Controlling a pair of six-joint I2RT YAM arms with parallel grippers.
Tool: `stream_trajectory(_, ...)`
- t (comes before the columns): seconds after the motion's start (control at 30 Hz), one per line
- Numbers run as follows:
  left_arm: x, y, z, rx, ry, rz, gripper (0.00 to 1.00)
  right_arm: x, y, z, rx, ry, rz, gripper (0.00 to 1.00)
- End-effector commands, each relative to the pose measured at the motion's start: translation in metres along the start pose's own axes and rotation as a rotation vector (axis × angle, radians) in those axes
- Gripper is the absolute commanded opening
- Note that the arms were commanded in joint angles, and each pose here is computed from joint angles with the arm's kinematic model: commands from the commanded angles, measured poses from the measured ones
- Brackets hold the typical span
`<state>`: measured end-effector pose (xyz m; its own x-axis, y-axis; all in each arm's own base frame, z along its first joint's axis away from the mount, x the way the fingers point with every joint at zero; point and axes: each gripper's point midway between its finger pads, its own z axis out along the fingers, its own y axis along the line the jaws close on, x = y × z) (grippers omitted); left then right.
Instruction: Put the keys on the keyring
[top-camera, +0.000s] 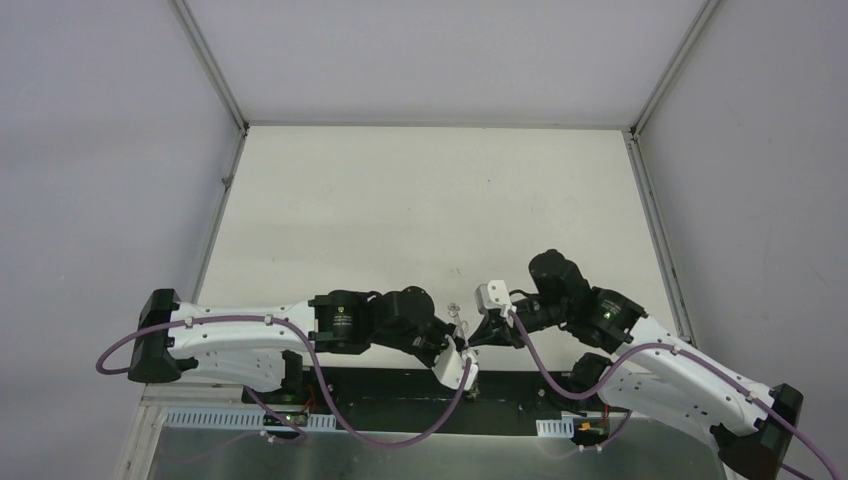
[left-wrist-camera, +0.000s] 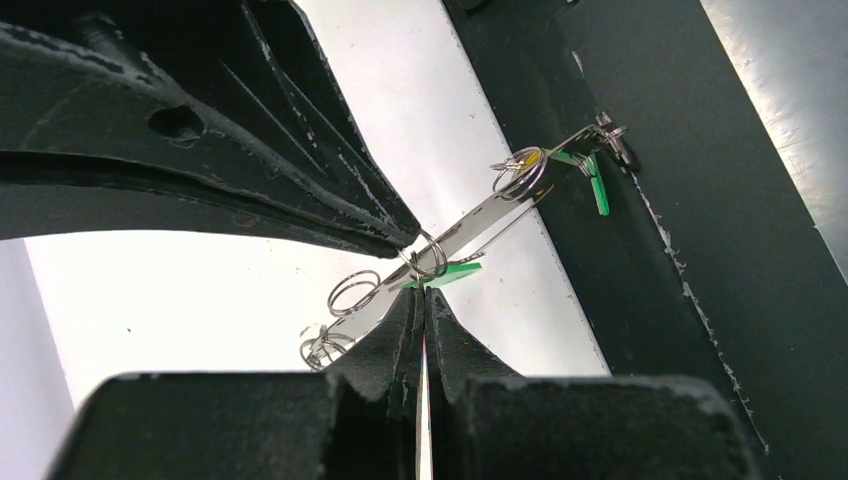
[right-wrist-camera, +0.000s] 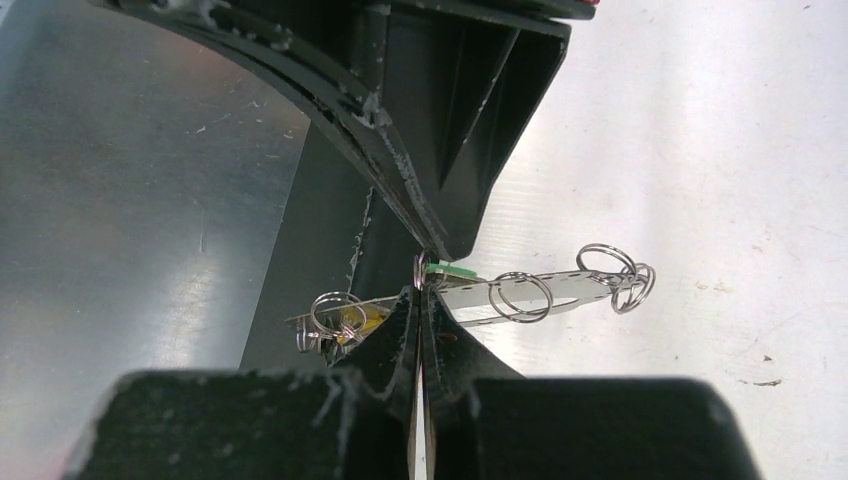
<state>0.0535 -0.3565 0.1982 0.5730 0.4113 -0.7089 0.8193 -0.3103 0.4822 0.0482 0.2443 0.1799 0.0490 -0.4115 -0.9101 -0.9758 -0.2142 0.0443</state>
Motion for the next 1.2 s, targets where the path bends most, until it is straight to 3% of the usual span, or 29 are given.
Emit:
stream_trajectory(0.0, -0.012, 0.008, -0.005, -0.043, -0.015, 0.051, 0.00, -0.035, -0.011, -0.006, 0.058, -0.098, -0.081, 0.00)
stream_trajectory(0.73, 0.004, 0.005, -0.013, -0.110, 0.093, 0.074, 0.00, -0.035, -0.015, -0.009, 0.105, -0.097, -0.045, 0.00)
stream_trajectory(1.17, 0.002, -0.001, -0.014, -0.101, 0.078, 0.061, 0.00, -0.040, -0.017, -0.008, 0.117, -0.131, -0.044, 0.00)
